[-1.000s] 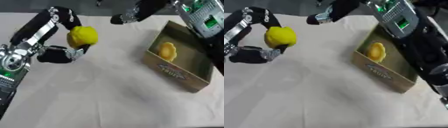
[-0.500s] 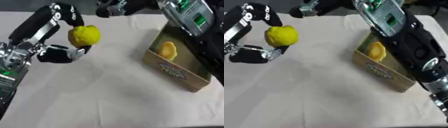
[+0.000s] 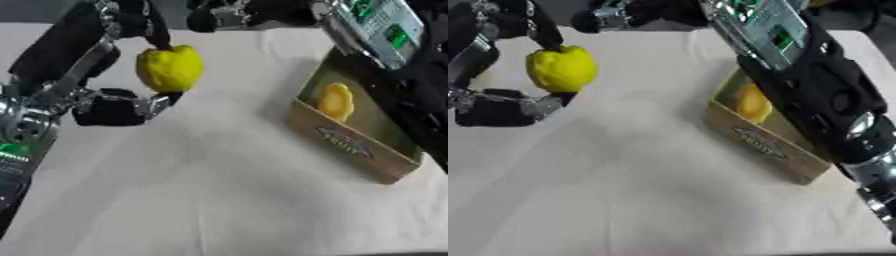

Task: Pick up the objects with one hand, pass them to the other hand, and then place them into the box on the other side of the table.

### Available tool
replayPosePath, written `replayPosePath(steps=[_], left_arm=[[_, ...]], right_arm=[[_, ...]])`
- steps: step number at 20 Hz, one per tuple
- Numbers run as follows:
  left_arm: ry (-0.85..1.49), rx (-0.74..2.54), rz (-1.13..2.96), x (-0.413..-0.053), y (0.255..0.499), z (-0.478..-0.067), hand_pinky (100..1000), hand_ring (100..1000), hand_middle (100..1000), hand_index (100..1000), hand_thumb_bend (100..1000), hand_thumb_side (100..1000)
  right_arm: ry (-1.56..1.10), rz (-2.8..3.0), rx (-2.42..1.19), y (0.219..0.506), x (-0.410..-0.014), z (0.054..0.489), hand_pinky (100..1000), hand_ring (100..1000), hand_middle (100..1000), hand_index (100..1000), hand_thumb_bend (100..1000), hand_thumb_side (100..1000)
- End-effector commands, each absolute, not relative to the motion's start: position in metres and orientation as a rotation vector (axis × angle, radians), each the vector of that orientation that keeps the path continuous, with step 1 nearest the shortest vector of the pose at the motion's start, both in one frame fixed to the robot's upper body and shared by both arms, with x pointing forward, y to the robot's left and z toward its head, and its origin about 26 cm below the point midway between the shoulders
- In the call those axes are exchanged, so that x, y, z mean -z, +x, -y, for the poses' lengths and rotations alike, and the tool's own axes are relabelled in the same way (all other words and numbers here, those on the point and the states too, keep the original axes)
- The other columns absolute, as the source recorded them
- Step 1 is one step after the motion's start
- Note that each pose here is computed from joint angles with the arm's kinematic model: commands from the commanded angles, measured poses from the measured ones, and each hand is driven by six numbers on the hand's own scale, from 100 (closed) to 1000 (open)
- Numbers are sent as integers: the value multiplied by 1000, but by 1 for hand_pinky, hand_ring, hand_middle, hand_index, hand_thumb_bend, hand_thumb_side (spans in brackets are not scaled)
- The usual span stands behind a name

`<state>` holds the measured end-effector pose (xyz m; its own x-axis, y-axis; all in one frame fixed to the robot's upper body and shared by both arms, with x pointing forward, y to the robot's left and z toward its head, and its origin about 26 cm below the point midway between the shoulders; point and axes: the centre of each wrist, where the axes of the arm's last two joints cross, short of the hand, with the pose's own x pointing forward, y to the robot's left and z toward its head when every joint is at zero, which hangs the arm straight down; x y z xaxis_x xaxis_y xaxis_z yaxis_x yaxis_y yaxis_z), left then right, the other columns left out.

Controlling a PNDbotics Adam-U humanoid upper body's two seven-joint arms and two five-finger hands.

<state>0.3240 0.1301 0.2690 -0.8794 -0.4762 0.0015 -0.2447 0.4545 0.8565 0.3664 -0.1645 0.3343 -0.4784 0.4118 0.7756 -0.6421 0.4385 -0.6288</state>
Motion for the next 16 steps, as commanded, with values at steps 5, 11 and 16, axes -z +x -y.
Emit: replayPosePath(steps=[5, 11, 16], left_arm=[[625, 1339, 2544, -278, 323, -136, 644, 575, 559, 542, 320, 100], [588, 1302, 2571, -277, 325, -138, 641, 570, 557, 541, 317, 100], [568, 1282, 2563, -274, 328, -140, 642, 569, 557, 541, 314, 100]], right_arm=[[367, 1596, -1278, 364, -342, 167, 876, 852, 822, 877, 480, 392], [489, 1569, -1322, 362, -341, 167, 879, 849, 818, 874, 494, 374], [546, 1542, -1355, 360, -340, 165, 874, 845, 815, 874, 477, 383]])
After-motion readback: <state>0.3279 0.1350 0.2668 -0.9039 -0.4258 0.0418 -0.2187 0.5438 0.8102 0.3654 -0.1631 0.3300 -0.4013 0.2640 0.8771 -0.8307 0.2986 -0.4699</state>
